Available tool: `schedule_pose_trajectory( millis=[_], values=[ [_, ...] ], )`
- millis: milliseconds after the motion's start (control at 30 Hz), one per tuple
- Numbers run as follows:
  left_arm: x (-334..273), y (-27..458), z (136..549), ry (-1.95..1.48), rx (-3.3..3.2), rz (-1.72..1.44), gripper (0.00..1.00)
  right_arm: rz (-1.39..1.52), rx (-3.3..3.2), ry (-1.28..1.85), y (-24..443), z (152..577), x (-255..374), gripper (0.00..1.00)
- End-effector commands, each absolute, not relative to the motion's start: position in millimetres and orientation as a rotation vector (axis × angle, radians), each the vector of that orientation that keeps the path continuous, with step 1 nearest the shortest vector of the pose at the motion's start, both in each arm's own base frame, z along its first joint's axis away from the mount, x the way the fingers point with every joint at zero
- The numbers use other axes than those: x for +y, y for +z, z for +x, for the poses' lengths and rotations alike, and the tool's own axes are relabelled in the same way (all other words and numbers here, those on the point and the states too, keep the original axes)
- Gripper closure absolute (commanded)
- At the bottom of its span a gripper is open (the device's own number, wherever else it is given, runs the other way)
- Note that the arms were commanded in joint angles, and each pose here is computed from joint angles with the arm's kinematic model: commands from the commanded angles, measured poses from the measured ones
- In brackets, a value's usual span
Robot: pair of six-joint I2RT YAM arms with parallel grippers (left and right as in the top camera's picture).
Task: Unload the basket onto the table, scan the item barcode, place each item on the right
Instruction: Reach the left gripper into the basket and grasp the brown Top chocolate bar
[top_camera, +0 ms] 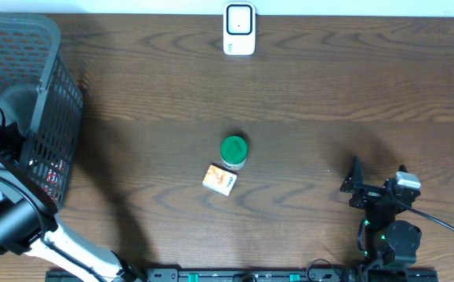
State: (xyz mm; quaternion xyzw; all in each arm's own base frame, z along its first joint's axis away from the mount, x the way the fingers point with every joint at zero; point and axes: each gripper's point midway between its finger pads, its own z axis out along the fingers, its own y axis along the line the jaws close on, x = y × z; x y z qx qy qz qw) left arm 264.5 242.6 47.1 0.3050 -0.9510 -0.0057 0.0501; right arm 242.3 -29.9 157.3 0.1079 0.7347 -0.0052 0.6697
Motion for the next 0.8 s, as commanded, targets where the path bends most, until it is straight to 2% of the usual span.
schedule_pose_trajectory(
  millis=[0,167,333,533,767],
  values=[
    [249.8,43.9,254.4,-0.114,-2.827,0.988,0.06,0.236,1.655,-0.017,156.8,242.1,-29.9,0.01],
    [250.9,44.1,253.5,-0.127,-2.815,1.012,0.06,0.236,1.655,-0.017,156.8,242.1,-29.9,0.01],
    [268.4,48.3,240.3,-0.326,-2.704,1.180,0.05,0.236,1.655,-0.017,156.8,242.1,-29.9,0.01],
    [272.2,49.2,239.3,-0.379,-2.628,1.363,0.05,0.236,1.655,-0.017,156.8,242.1,-29.9,0.01],
    [270.7,50.4,241.3,-0.357,-2.654,1.332,0.05,0.236,1.655,-0.017,156.8,242.1,-29.9,0.01]
  ],
)
